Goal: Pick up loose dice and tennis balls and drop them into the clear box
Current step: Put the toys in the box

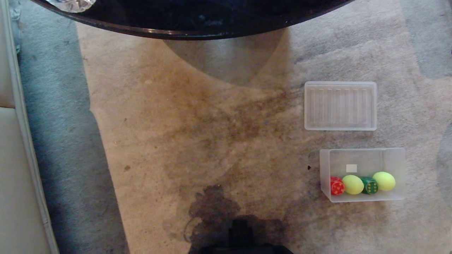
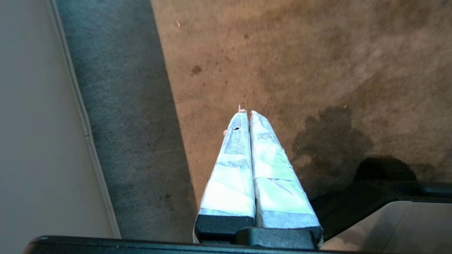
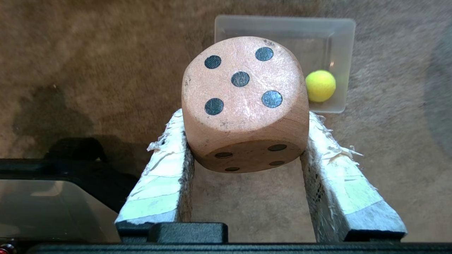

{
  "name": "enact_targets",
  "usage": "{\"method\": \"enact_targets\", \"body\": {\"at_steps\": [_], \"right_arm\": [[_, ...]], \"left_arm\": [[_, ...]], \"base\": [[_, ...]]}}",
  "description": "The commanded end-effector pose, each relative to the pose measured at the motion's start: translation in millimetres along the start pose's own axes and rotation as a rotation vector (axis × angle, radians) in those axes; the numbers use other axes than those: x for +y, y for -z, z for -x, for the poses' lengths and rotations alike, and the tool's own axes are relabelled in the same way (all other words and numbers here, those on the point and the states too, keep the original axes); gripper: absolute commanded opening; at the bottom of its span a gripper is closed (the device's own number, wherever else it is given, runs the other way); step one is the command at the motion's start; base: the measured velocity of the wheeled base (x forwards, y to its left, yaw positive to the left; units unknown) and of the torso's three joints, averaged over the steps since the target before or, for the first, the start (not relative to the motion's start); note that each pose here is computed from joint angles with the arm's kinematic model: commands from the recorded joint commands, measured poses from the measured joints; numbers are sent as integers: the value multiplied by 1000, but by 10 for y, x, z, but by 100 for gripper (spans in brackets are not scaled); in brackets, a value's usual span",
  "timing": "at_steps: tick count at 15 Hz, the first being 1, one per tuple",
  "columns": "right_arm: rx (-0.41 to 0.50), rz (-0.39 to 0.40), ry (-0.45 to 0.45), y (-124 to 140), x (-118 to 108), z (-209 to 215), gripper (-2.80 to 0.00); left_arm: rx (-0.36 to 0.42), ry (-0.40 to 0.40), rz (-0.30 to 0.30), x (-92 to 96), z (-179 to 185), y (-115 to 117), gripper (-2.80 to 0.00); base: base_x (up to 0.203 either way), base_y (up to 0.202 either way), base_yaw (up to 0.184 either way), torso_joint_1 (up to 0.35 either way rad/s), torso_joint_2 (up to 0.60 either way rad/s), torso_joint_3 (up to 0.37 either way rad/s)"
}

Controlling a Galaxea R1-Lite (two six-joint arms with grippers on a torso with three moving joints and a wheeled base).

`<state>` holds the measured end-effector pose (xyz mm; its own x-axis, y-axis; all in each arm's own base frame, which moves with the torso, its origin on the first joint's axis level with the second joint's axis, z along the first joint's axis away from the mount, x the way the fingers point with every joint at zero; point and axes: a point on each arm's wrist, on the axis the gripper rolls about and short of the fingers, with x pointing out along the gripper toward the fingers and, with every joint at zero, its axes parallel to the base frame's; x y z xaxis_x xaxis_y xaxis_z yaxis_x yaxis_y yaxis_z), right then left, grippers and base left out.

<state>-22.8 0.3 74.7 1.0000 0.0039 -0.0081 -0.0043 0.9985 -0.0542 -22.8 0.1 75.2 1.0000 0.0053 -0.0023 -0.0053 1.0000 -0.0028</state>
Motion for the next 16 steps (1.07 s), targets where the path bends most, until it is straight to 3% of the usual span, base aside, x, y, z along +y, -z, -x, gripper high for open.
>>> {"method": "enact_targets", "body": {"at_steps": [1, 8, 14, 16], "right_arm": [[1, 1, -2, 9, 0, -1, -280], [1, 1, -2, 9, 0, -1, -280], [19, 1, -1, -4, -1, 9, -280], [40, -2, 2, -229, -13, 98, -280]], "left_arm": [[1, -1, 0, 0, 0, 1, -280], [1, -1, 0, 0, 0, 1, -280], [0, -1, 0, 0, 0, 1, -280], [-1, -1, 0, 0, 1, 1, -280]], "base": [[0, 0, 0, 4, 2, -191], [0, 0, 0, 1, 3, -200], [0, 0, 0, 2, 3, -38], [0, 0, 0, 0, 0, 0]]}}
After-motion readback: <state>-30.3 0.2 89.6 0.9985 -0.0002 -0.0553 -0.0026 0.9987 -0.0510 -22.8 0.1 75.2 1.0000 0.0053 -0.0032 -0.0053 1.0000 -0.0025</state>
